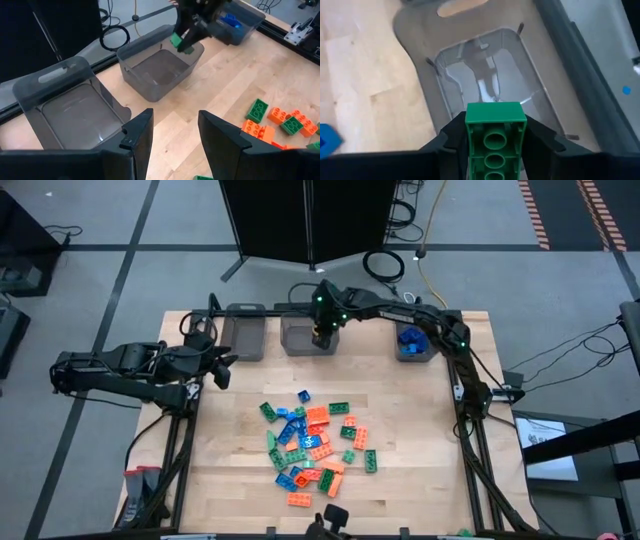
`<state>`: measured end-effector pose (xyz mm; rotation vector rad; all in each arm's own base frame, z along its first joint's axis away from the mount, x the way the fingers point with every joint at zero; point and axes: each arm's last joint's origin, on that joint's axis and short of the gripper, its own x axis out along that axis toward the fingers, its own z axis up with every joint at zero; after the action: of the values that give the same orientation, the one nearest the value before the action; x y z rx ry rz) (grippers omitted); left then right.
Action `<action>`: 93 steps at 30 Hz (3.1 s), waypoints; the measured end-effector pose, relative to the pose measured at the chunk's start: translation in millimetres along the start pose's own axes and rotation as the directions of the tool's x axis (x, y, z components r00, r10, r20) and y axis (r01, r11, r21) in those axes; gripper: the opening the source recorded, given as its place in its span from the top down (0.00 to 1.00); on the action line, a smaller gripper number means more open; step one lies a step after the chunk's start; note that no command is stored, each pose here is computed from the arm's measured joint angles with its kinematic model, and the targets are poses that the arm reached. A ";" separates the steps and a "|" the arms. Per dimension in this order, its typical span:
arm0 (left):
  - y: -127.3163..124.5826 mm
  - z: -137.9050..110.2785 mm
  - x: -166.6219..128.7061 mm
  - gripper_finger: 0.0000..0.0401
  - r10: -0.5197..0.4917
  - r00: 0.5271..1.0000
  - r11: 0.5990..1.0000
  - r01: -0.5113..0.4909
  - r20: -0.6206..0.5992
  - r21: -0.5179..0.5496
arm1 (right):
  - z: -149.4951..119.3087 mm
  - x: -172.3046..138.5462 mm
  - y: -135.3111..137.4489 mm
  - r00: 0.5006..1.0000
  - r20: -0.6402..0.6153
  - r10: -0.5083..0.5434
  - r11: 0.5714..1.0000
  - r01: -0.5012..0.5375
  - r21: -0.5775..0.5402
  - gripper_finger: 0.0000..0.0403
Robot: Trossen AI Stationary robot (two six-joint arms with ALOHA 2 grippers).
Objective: Sort blocks
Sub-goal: Put the green piece into the middle black bin
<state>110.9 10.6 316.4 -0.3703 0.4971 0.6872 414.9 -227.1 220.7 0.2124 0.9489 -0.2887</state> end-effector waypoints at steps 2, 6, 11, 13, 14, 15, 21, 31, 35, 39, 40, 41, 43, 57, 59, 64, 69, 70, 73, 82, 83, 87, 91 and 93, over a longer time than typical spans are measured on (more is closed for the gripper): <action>0.0 0.0 0.0 0.60 0.000 1.000 1.000 0.000 0.000 0.000 | -0.6 1.0 0.0 1.000 -0.005 0.001 1.000 -0.001 0.014 0.71; 0.0 0.0 0.0 0.60 0.000 1.000 1.000 0.000 0.000 0.000 | -2.1 2.4 -0.1 1.000 -0.019 0.002 1.000 -0.002 0.020 0.63; 0.1 0.0 0.0 0.60 0.002 1.000 1.000 -0.002 0.002 0.000 | -2.3 2.3 -0.7 1.000 -0.020 -0.003 0.998 0.005 0.066 0.32; 0.3 0.2 -0.1 0.60 0.009 1.000 1.000 -0.009 0.007 0.000 | -2.4 2.2 -1.4 1.000 -0.020 -0.002 0.996 0.004 0.087 0.26; 0.4 0.2 -0.1 0.60 0.010 1.000 1.000 -0.010 0.007 0.000 | -1.7 0.2 -0.7 1.000 -0.015 0.013 0.996 -0.011 0.093 0.24; 0.4 0.2 0.0 0.60 0.011 1.000 1.000 -0.011 0.007 -0.001 | -0.4 -4.3 0.3 0.999 -0.005 0.045 0.994 -0.045 0.095 0.23; 0.4 0.2 0.0 0.60 0.012 1.000 1.000 -0.012 0.008 0.000 | 22.9 -72.4 31.0 0.909 0.131 0.396 0.918 -0.397 -0.025 0.25; 0.7 -0.1 -0.1 0.60 0.014 1.000 1.000 -0.014 0.005 0.003 | -20.6 -91.4 139.3 0.896 -0.262 0.359 0.860 -0.426 -0.280 0.32; 0.9 -0.4 -0.1 0.60 0.016 1.000 1.000 -0.016 0.003 0.006 | -55.3 -63.8 161.0 0.887 -0.398 0.234 0.859 -0.380 -0.344 0.32; 1.1 -0.7 -0.1 0.60 0.018 1.000 1.000 -0.018 0.000 0.008 | -82.2 -38.8 168.2 0.891 -0.422 0.169 0.869 -0.337 -0.364 0.32; 1.1 -0.7 -0.1 0.60 0.018 1.000 1.000 -0.018 0.000 0.008 | -86.8 -34.2 169.1 0.891 -0.421 0.168 0.874 -0.332 -0.354 0.32; 1.1 -0.7 0.0 0.60 0.019 1.000 1.000 -0.019 0.000 0.009 | -89.2 -30.0 170.0 0.898 -0.406 0.172 0.878 -0.326 -0.349 0.32; 1.1 -0.7 0.0 0.60 0.018 1.000 1.000 -0.018 0.000 0.008 | -91.4 -23.3 171.2 0.913 -0.365 0.183 0.885 -0.315 -0.344 0.32; 1.1 -0.7 -0.1 0.60 0.018 1.000 1.000 -0.018 0.000 0.008 | -101.9 -8.7 179.6 0.931 -0.291 0.219 0.891 -0.313 -0.329 0.32; 1.1 -0.7 -0.1 0.60 0.018 1.000 1.000 -0.018 0.000 0.008 | -104.7 -6.3 180.7 0.933 -0.284 0.220 0.890 -0.311 -0.335 0.32; 1.1 -0.7 -0.1 0.60 0.018 1.000 1.000 -0.018 0.000 0.007 | -116.9 7.7 178.8 0.929 -0.309 0.205 0.901 -0.302 -0.312 0.32; 1.0 -0.6 0.0 0.60 0.018 1.000 1.000 -0.018 0.000 0.006 | -126.3 24.0 177.4 0.921 -0.348 0.175 0.918 -0.281 -0.281 0.33; 1.1 -0.6 0.0 0.60 0.018 1.000 1.000 -0.018 0.000 0.006 | -127.9 26.3 177.6 0.923 -0.352 0.155 0.923 -0.262 -0.281 0.34; 1.0 -0.6 0.0 0.60 0.018 1.000 1.000 -0.018 0.000 0.006 | -128.9 27.6 178.2 0.933 -0.347 0.098 0.935 -0.206 -0.290 0.47; 1.1 -0.6 -0.1 0.60 0.018 1.000 1.000 -0.018 0.001 0.006 | -129.0 27.0 178.7 0.938 -0.344 0.052 0.944 -0.158 -0.288 0.71; 1.0 -0.6 -0.1 0.60 0.018 1.000 1.000 -0.018 0.001 0.006 | -127.3 24.6 178.8 0.938 -0.342 0.053 0.946 -0.157 -0.285 0.71; 1.1 -0.6 0.0 0.60 0.020 1.000 1.000 -0.020 0.002 0.009 | -113.5 10.8 178.2 0.945 -0.325 0.035 0.945 -0.137 -0.297 0.71; 1.1 -0.6 0.0 0.60 0.021 1.000 1.000 -0.021 0.003 0.011 | -71.6 -22.5 169.2 0.979 -0.195 0.061 0.948 -0.118 -0.295 0.71; 1.2 -0.6 0.0 0.60 0.023 1.000 1.000 -0.023 0.004 0.011 | -55.0 -32.2 159.6 0.988 -0.142 0.061 0.951 -0.100 -0.294 0.71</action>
<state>109.8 11.1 315.8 -0.3538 0.5019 0.7068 408.5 -55.3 224.3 -0.0100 1.0984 -0.0525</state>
